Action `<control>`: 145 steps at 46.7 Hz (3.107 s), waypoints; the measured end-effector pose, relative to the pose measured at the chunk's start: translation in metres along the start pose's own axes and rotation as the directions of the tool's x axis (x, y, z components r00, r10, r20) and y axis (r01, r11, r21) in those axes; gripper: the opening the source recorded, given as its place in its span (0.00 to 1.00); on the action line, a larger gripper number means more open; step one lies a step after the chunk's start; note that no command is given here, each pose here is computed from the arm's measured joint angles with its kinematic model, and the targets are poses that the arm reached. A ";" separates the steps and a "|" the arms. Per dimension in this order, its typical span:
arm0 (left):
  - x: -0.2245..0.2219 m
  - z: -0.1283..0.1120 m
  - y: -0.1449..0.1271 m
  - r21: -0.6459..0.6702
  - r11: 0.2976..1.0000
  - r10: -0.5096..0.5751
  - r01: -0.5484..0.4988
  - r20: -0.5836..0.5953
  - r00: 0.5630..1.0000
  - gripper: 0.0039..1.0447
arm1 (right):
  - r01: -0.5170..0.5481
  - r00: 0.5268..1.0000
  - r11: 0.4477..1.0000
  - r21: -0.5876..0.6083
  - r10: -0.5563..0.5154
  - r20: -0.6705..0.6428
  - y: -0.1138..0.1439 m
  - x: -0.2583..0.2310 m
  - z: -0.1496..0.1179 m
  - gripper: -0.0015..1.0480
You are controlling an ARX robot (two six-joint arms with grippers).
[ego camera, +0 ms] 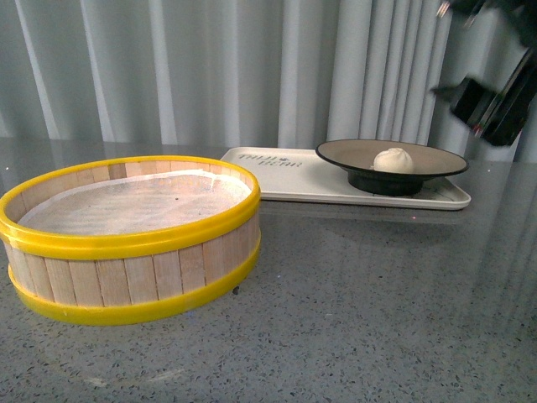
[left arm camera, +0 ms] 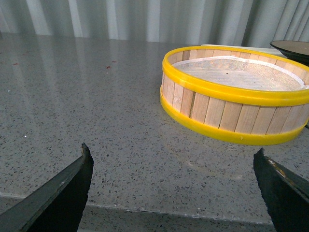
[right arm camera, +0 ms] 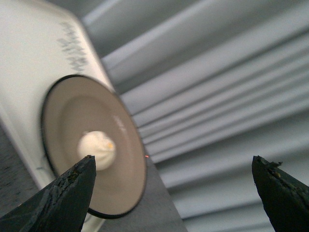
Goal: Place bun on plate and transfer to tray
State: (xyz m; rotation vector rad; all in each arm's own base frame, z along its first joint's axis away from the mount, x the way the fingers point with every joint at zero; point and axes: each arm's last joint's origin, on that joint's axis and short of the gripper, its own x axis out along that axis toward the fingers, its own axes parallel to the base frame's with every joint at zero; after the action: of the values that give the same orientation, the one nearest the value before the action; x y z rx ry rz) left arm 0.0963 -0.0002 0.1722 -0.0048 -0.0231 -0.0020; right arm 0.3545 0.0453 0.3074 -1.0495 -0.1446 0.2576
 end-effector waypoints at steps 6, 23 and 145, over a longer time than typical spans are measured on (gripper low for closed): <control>0.000 0.000 0.000 0.000 1.000 0.000 0.000 0.000 1.000 0.94 | 0.108 0.994 0.978 0.176 -0.111 0.006 -0.019 -0.016 0.006 0.92; 0.000 0.000 0.000 0.000 1.000 0.002 -0.002 0.000 1.000 0.94 | 0.272 0.962 0.587 0.762 -0.146 -0.231 0.033 -0.068 -0.022 0.49; 0.000 0.000 0.000 0.000 1.000 0.000 0.000 0.000 1.000 0.94 | 0.276 0.961 0.482 0.832 -0.142 -0.237 0.139 -0.259 -0.046 0.14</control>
State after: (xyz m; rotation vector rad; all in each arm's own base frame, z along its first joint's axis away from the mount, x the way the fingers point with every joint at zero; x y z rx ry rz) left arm 0.0962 -0.0002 0.1722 -0.0048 -0.0235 -0.0016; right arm 0.0976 0.0001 0.1652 -0.0113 -0.0029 0.0019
